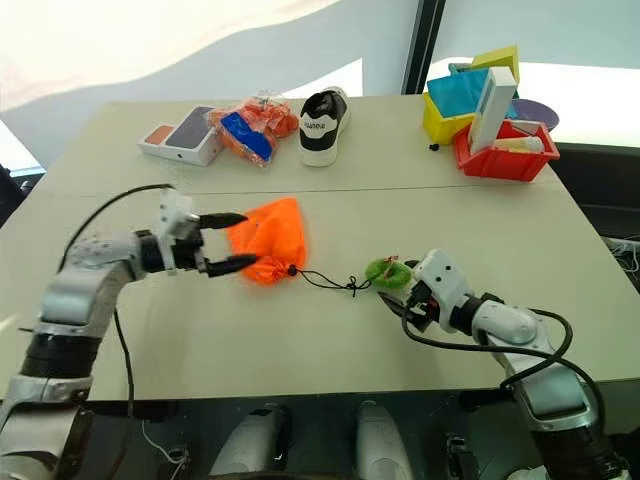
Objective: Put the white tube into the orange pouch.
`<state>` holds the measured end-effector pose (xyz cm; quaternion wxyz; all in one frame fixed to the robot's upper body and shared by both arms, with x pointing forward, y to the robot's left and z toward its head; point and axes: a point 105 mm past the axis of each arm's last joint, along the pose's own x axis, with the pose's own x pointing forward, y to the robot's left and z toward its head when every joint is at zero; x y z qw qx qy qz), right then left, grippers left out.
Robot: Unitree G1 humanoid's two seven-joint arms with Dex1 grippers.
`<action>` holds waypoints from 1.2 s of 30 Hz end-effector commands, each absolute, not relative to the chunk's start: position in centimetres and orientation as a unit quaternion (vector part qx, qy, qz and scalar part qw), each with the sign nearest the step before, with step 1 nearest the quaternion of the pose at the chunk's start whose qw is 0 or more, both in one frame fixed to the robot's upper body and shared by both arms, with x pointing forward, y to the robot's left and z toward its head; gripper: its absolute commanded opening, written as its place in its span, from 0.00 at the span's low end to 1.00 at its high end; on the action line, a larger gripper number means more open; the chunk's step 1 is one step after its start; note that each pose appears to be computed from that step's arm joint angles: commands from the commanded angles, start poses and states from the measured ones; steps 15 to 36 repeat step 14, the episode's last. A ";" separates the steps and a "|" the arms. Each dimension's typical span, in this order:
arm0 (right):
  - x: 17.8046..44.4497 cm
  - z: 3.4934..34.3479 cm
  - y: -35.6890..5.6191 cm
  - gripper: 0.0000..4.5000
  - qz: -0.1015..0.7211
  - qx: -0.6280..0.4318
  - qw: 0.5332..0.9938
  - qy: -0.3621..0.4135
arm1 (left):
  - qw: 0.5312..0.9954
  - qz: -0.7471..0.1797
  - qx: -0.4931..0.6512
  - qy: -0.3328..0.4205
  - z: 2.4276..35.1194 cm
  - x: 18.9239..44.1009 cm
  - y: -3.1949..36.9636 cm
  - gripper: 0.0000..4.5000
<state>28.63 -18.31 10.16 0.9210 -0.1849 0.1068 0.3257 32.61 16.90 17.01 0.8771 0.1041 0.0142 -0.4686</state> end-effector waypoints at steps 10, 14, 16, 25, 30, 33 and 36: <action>29.9 11.1 -21.4 0.91 0.301 -0.096 0.947 0.049 | 0.973 -0.200 0.099 0.052 11.6 30.0 27.4 1.00; 30.6 10.7 -21.6 0.91 0.297 -0.087 0.950 0.048 | 0.976 -0.190 0.090 0.049 10.9 29.4 27.0 1.00; 30.6 10.7 -21.6 0.91 0.297 -0.087 0.950 0.048 | 0.976 -0.190 0.090 0.049 10.9 29.4 27.0 1.00; 30.6 10.7 -21.6 0.91 0.297 -0.087 0.950 0.048 | 0.976 -0.190 0.090 0.049 10.9 29.4 27.0 1.00; 30.6 10.7 -21.6 0.91 0.297 -0.087 0.950 0.048 | 0.976 -0.190 0.090 0.049 10.9 29.4 27.0 1.00; 30.6 10.7 -21.6 0.91 0.297 -0.087 0.950 0.048 | 0.976 -0.190 0.090 0.049 10.9 29.4 27.0 1.00; 30.6 10.7 -21.6 0.91 0.297 -0.087 0.950 0.048 | 0.976 -0.190 0.090 0.049 10.9 29.4 27.0 1.00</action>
